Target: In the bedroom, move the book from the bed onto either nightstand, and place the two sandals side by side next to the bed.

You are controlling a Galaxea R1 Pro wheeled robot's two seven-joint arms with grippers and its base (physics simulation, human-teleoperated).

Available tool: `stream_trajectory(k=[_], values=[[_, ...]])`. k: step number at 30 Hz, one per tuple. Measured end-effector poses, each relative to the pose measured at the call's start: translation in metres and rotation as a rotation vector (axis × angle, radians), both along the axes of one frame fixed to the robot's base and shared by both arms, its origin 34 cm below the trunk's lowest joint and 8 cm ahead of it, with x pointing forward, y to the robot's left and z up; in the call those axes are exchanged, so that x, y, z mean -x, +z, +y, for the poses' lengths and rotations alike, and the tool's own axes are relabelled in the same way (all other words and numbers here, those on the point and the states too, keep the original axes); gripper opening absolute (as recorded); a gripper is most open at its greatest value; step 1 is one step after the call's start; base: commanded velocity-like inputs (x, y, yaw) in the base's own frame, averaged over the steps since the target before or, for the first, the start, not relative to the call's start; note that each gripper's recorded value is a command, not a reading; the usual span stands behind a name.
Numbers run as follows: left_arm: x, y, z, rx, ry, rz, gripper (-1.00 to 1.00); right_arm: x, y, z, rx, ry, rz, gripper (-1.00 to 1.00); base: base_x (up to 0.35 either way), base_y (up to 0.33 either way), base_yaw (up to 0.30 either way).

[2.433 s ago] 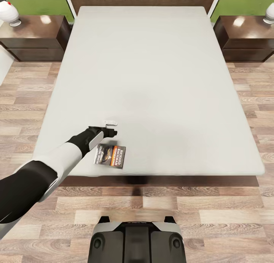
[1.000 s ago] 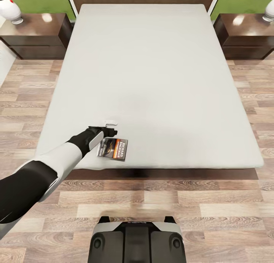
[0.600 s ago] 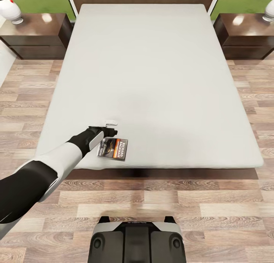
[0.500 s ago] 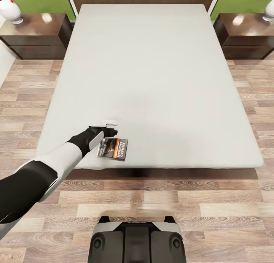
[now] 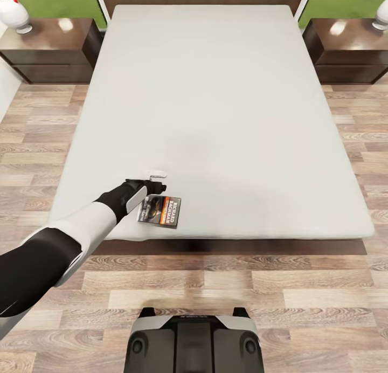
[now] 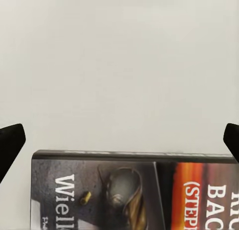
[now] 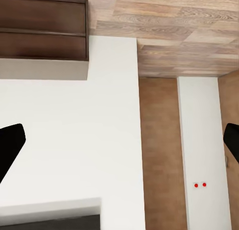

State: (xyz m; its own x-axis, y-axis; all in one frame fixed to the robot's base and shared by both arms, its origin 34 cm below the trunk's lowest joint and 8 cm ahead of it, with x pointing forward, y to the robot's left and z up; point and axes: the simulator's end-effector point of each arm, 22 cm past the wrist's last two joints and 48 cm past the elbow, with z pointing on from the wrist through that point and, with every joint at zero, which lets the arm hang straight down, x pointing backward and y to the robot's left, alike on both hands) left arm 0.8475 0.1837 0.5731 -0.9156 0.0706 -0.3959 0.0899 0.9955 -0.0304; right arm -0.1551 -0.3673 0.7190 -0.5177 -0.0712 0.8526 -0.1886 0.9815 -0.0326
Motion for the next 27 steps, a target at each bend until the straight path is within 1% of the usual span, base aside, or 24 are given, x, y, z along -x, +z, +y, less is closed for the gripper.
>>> stream_trajectory(k=[16,27], values=[[-0.0006,-0.0008,-0.0003,0.001,-0.001,-0.001,1.00,-0.0002,-0.0010,-0.0001,0.000,0.000,0.000,1.00,0.000,0.000,0.000],[-0.0023,-0.0081,-0.0001,0.000,-0.001,-0.001,1.00,-0.0022,-0.0083,-0.0003,0.000,0.000,0.000,1.00,0.000,0.000,0.000]])
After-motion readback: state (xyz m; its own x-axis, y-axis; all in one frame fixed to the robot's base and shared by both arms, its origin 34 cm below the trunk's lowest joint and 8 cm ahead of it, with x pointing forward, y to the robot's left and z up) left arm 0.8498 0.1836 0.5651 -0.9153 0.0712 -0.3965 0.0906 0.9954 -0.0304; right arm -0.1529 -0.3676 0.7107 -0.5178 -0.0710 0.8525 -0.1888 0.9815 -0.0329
